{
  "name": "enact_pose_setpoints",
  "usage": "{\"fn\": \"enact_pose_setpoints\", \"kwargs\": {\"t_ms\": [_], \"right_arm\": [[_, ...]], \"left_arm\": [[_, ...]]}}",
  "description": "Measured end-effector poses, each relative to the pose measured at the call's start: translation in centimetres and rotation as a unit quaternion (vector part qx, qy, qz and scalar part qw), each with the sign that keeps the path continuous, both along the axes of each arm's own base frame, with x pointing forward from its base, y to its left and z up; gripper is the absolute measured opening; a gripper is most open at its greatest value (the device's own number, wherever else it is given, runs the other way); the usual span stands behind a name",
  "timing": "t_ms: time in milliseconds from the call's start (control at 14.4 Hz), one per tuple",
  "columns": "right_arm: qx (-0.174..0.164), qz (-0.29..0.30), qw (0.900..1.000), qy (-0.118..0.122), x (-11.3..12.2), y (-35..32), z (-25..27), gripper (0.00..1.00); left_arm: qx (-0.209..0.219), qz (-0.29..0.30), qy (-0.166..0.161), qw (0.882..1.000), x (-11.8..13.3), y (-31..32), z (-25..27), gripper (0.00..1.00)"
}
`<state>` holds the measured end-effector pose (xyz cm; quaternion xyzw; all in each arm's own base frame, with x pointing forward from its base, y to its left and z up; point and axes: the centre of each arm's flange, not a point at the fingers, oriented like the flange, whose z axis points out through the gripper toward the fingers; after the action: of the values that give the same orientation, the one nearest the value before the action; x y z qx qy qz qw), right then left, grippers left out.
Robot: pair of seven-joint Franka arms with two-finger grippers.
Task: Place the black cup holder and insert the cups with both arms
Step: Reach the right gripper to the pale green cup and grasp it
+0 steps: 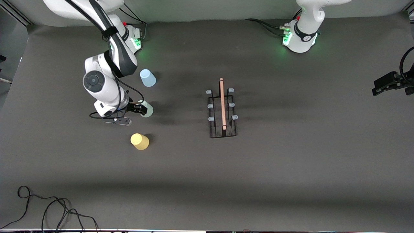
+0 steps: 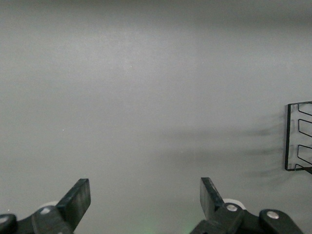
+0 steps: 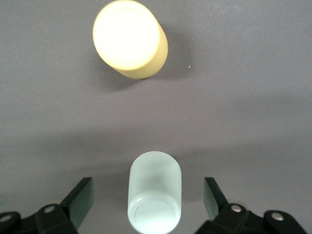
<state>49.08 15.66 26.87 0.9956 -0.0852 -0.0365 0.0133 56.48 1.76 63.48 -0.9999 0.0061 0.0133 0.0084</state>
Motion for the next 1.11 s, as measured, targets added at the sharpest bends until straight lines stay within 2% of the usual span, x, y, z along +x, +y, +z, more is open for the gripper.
{"fn": "enact_pose_setpoints", "kwargs": {"t_ms": [346,1038,1107], "right_arm": [[-0.002,0.000,1.000,0.006,-1.6,-0.4,-4.1,1.00],[0.004,0.005,0.999,0.032,-3.7,1.8,-6.0,1.00],[0.004,0.005,0.999,0.034,-3.7,1.8,-6.2,0.93]], "left_arm": [[0.000,-0.001,0.007,1.000,-0.1,-0.1,-0.6,1.00],[0.000,-0.005,0.014,1.000,-0.5,-0.4,-1.4,1.00],[0.000,-0.005,0.014,1.000,-0.5,-0.5,-1.4,1.00]]}}
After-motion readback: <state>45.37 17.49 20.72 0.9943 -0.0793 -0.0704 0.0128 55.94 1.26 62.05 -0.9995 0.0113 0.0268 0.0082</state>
